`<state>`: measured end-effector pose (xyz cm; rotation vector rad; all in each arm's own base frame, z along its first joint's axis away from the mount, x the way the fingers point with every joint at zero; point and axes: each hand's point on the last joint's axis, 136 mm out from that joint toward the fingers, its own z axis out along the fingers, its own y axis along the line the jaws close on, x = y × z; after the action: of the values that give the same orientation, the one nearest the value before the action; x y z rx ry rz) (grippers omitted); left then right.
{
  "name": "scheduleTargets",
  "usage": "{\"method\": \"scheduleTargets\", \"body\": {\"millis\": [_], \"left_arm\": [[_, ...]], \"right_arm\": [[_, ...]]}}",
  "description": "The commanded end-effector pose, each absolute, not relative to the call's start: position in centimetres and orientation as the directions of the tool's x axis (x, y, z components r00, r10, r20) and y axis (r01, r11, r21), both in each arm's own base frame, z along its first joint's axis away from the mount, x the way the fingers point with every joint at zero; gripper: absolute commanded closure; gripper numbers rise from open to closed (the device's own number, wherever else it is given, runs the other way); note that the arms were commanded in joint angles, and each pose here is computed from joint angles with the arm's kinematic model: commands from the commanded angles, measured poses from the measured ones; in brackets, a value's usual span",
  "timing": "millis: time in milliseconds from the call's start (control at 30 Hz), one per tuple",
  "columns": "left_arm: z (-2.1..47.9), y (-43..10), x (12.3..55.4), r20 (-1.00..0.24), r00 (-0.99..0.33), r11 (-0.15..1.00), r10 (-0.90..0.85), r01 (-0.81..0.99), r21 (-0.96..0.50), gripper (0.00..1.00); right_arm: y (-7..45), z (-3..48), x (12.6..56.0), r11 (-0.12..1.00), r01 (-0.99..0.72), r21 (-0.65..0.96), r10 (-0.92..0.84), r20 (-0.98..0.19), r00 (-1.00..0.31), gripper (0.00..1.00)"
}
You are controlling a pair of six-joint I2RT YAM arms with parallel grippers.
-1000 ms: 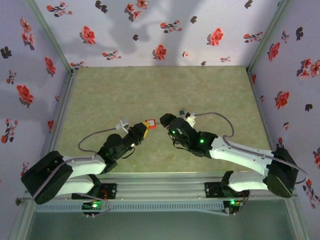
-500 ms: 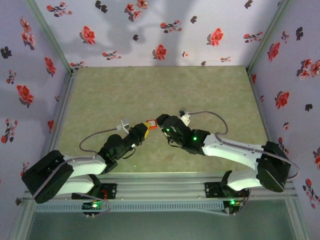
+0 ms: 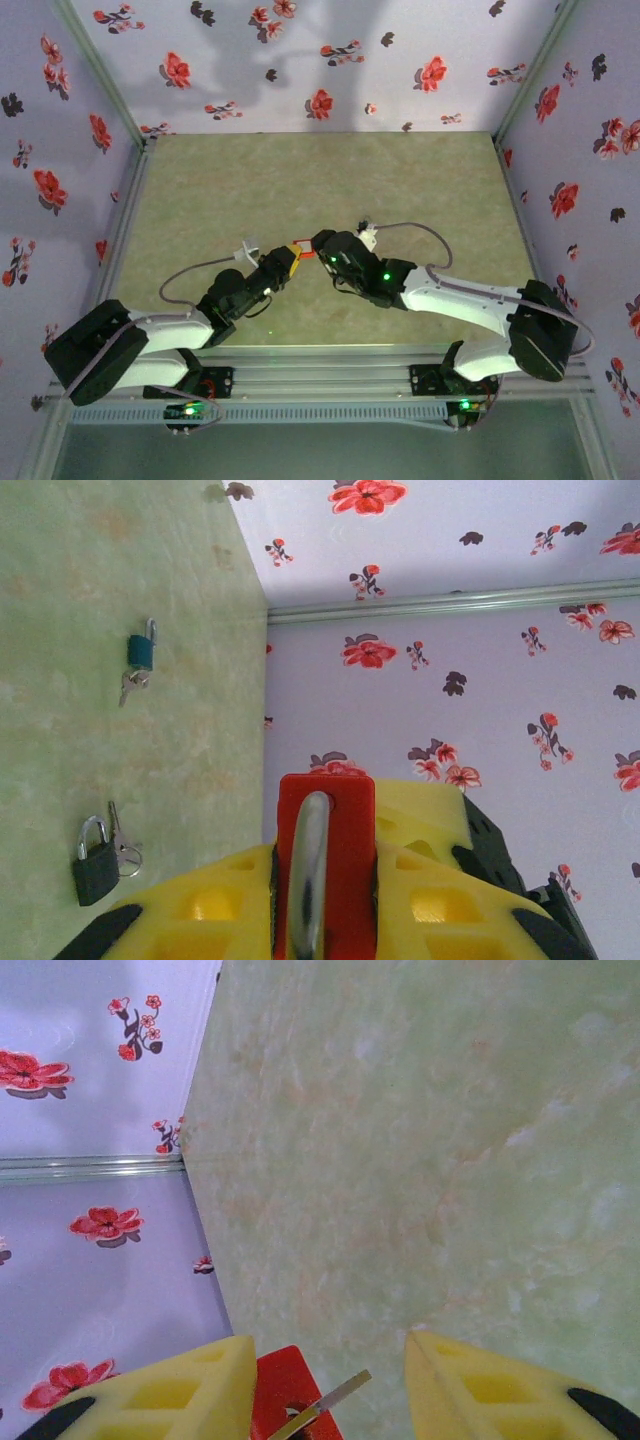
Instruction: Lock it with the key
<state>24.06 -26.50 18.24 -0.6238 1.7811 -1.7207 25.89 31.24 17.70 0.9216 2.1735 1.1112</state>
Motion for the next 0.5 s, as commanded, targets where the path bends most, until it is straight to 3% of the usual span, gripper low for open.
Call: {"method": "scheduleTargets", "body": {"millis": [0, 467], "left_arm": [[19.99, -26.64, 24.08, -0.077, -0.718, 0.006, -0.692, 0.101, -0.995, 1.0], [19.72, -26.54, 24.01, -0.072, -0.718, 0.007, -0.693, 0.093, -0.996, 1.0]], "right_arm": [[31.92, 18.72, 26.1, 0.403, 0.322, 0.857, 0.772, -0.129, -0.623, 0.62], [31.97, 18.48, 26.03, 0.404, 0.325, 0.855, 0.771, -0.127, -0.624, 0.73]]}}
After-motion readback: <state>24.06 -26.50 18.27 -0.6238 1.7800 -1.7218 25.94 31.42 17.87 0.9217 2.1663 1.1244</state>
